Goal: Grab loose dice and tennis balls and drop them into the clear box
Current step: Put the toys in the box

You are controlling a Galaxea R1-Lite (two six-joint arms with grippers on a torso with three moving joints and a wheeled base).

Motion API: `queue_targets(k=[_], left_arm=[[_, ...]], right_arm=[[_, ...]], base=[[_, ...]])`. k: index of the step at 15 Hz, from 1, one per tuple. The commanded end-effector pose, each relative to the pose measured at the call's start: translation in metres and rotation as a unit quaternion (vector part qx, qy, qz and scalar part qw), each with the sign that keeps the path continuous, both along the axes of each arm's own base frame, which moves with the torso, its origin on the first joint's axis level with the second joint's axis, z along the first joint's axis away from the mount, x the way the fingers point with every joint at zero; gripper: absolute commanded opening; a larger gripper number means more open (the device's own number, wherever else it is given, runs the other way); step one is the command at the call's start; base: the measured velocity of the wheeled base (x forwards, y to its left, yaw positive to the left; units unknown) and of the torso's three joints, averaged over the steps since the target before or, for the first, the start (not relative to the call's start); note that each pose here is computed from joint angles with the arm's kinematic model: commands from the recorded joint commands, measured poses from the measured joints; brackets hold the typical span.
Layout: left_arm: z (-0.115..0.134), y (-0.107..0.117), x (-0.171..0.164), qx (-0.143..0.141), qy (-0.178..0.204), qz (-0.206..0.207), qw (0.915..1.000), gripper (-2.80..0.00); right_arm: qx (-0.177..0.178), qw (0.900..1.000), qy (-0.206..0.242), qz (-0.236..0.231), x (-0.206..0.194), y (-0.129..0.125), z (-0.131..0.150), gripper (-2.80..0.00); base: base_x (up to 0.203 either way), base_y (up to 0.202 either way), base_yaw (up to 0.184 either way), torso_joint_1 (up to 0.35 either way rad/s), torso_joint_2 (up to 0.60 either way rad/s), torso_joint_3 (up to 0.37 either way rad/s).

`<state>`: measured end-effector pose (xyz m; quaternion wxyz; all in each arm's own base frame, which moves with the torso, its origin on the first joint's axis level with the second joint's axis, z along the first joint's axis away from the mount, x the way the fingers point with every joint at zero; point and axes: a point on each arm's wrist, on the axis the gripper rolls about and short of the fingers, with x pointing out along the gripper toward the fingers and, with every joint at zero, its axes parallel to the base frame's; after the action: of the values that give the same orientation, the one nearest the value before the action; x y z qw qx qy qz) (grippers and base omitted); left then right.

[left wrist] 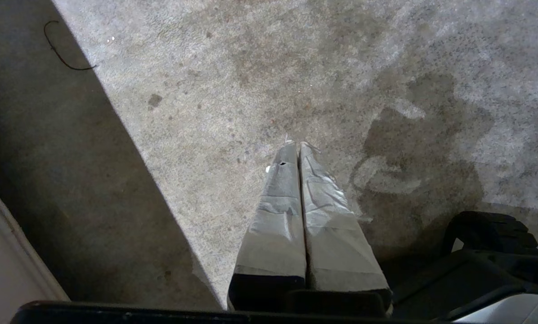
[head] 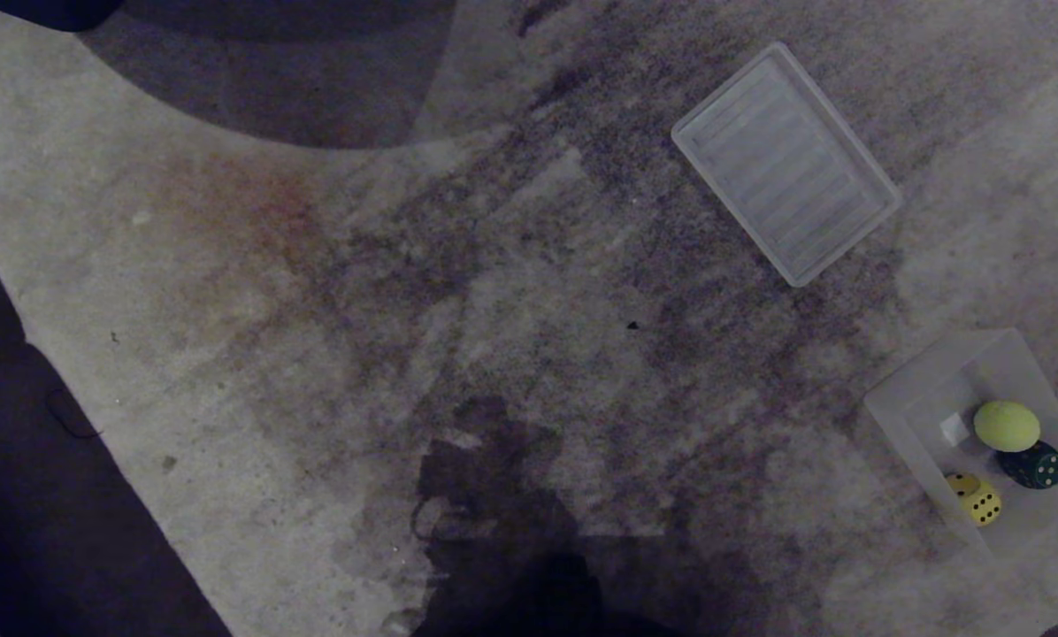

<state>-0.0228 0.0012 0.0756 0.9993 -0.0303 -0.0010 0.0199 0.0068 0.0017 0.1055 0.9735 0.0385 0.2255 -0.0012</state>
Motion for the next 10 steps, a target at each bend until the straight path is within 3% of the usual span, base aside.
queue_targets(k=[1,4,8,10], left_arm=[[-0.0004,0.0000,0.0001,0.000,0.000,0.000,1.0000,-2.80],[-0.0004,0.0000,0.0001,0.000,0.000,0.000,1.0000,-2.80],[-0.0004,0.0000,0.0001,0.000,0.000,0.000,1.0000,-2.80],[-0.0004,0.0000,0.0001,0.000,0.000,0.000,1.0000,-2.80]], right_arm=[[-0.022,0.998,-0.042,-0.044,-0.0124,-0.0007,-0.0195,-2.80],[-0.031,0.995,-0.083,-0.045,-0.0073,-0.0014,-0.0252,-2.80],[-0.041,0.994,-0.092,-0.035,-0.0066,-0.0015,-0.0266,-2.80],[-0.035,0.993,-0.113,0.022,-0.0099,-0.0015,-0.0266,-2.80]], base=[[0.000,0.000,0.000,0.000,0.00,0.000],[0.000,0.000,0.000,0.000,0.00,0.000],[0.000,0.000,0.000,0.000,0.00,0.000],[0.000,0.000,0.000,0.000,0.00,0.000]])
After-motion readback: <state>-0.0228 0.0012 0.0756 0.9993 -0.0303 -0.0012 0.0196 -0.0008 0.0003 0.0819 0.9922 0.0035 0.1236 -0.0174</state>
